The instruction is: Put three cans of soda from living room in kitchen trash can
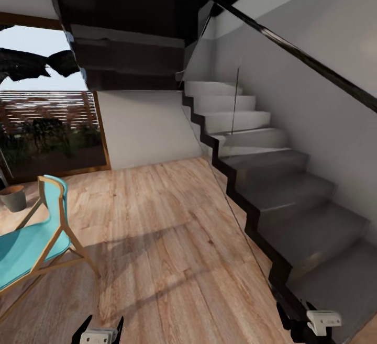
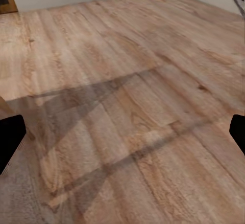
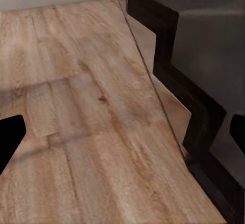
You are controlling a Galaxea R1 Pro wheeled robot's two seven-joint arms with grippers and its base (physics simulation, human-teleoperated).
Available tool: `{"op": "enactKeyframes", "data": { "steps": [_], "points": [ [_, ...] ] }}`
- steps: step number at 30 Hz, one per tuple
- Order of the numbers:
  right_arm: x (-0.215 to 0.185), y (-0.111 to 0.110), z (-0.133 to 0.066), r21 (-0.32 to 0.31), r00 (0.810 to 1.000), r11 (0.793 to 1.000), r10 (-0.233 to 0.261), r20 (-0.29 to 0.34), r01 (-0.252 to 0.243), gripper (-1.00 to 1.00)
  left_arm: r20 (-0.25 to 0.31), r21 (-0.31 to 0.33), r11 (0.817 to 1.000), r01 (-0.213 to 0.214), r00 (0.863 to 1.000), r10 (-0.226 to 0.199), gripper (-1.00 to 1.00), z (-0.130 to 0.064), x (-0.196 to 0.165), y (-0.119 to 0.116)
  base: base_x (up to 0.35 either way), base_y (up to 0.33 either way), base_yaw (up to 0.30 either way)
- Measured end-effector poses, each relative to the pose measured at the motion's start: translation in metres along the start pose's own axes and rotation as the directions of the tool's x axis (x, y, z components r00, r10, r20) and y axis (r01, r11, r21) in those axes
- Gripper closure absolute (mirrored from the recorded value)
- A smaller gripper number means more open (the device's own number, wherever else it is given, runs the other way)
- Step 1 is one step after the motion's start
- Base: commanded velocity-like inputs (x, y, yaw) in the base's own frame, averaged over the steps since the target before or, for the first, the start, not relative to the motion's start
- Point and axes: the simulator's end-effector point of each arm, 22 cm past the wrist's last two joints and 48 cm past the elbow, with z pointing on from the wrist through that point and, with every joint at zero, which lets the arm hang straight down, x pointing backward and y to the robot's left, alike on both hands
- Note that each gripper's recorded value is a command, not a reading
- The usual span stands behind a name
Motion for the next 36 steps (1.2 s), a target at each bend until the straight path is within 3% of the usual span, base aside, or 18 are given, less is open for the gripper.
{"op": "enactKeyframes", "data": {
  "steps": [12,23,36],
  "points": [
    [-0.0024,0.0022,0.0003,-0.005,1.000,1.000,-0.002,0.005,0.002,-1.00,0.009,-0.001,1.000,0.001,1.000,-0.001,-1.00,0.0002,-0.0037,0.0005,0.095,0.166,0.256],
    [-0.0047,0.0023,0.0002,-0.006,1.000,1.000,-0.002,0.011,0.002,-1.00,0.015,-0.001,1.000,0.001,1.000,-0.001,-1.00,0.0002,-0.0060,0.0003,0.123,0.029,0.256],
    [-0.0070,0.0024,0.0001,-0.006,1.000,1.000,-0.002,0.016,0.002,-1.00,0.021,-0.001,1.000,0.001,1.000,-0.001,-1.00,0.0002,-0.0083,0.0004,0.289,0.000,0.218]
  ]
}}
